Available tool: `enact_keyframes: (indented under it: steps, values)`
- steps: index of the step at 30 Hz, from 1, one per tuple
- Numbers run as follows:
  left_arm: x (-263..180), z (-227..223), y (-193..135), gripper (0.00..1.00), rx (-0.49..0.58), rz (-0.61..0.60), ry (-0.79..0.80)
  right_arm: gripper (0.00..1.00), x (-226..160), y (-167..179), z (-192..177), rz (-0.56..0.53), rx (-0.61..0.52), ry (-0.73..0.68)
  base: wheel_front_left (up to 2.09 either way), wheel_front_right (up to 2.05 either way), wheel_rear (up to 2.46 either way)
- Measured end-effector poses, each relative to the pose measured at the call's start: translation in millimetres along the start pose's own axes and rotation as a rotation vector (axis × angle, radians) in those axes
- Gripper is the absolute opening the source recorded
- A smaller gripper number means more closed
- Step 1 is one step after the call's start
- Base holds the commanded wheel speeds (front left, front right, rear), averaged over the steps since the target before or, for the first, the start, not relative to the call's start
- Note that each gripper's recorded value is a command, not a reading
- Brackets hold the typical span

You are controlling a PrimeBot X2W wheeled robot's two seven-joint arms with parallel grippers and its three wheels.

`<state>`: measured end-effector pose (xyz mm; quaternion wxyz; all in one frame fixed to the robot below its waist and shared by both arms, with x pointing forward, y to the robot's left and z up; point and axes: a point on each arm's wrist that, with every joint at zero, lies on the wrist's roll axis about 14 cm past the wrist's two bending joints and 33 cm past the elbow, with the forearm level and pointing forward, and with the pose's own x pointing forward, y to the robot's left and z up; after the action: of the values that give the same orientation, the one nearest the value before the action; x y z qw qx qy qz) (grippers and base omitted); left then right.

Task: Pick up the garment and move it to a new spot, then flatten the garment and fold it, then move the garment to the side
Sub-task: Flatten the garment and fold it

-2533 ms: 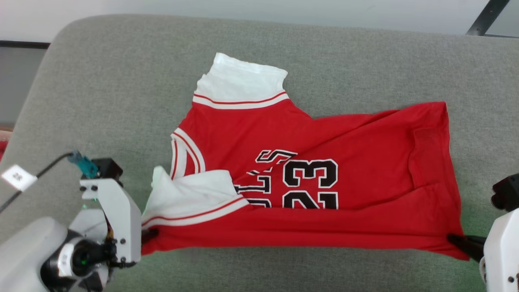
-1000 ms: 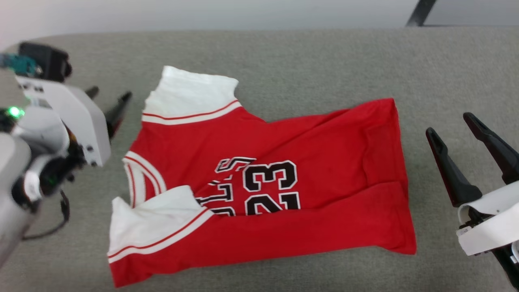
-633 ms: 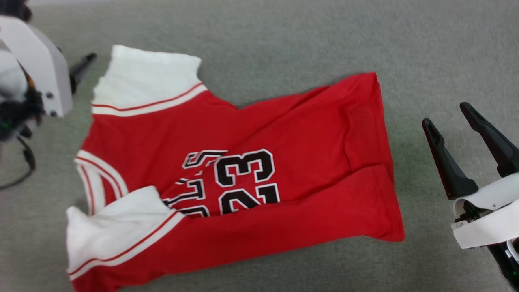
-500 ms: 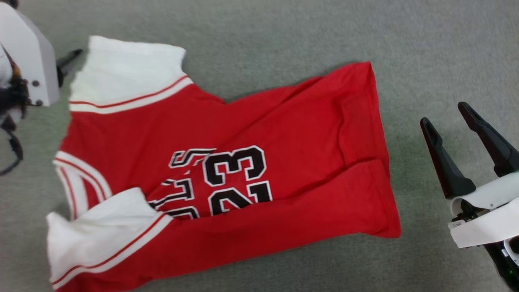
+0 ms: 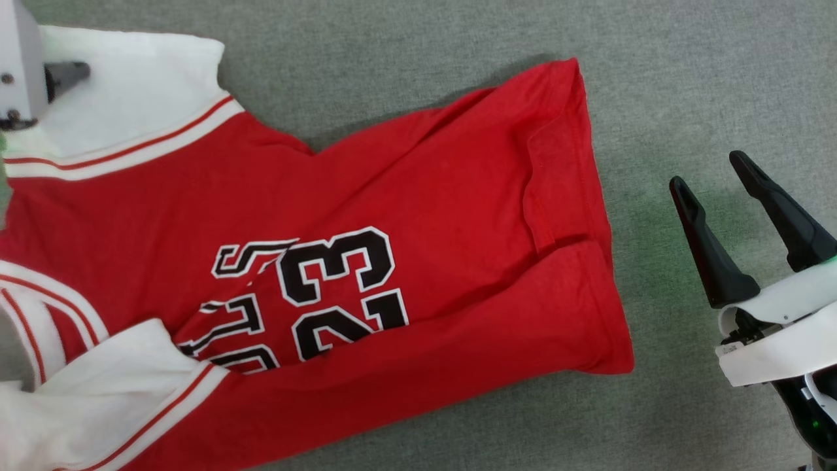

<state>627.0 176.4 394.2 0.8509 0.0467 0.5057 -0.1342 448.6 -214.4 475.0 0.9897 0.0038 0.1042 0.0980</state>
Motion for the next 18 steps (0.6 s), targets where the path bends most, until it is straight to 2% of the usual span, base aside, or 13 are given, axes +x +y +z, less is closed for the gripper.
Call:
enact_keyframes:
  steps: [5, 6, 7, 8, 9, 18]
  values:
    - [10, 0, 0, 1.0, -0.028, 0.012, 0.052, 1.0, 3, -3, -5, -0.004, 0.01, 0.022, 0.0, 0.0, 0.0]
    - [11, 0, -1, 0.91, -0.033, 0.01, 0.059, 1.0, 3, -3, -9, -0.003, 0.015, 0.036, 0.0, 0.0, 0.0]
    - [13, 0, -2, 0.48, -0.046, 0.005, 0.069, 1.0, 3, -2, -11, -0.001, 0.02, 0.048, 0.0, 0.0, 0.0]
    - [14, 0, -4, 0.16, -0.056, -0.003, 0.079, 1.0, 4, -2, -12, 0.0, 0.024, 0.052, 0.0, 0.0, 0.0]
    - [14, 0, -4, 0.0, -0.059, -0.005, 0.082, 1.0, 5, -2, -13, 0.001, 0.031, 0.06, 0.0, 0.0, 0.0]
    - [13, 3, -9, 0.0, -0.058, -0.01, 0.075, 1.0, 12, 18, -28, 0.096, 0.082, 0.229, 0.0, 0.0, 0.0]
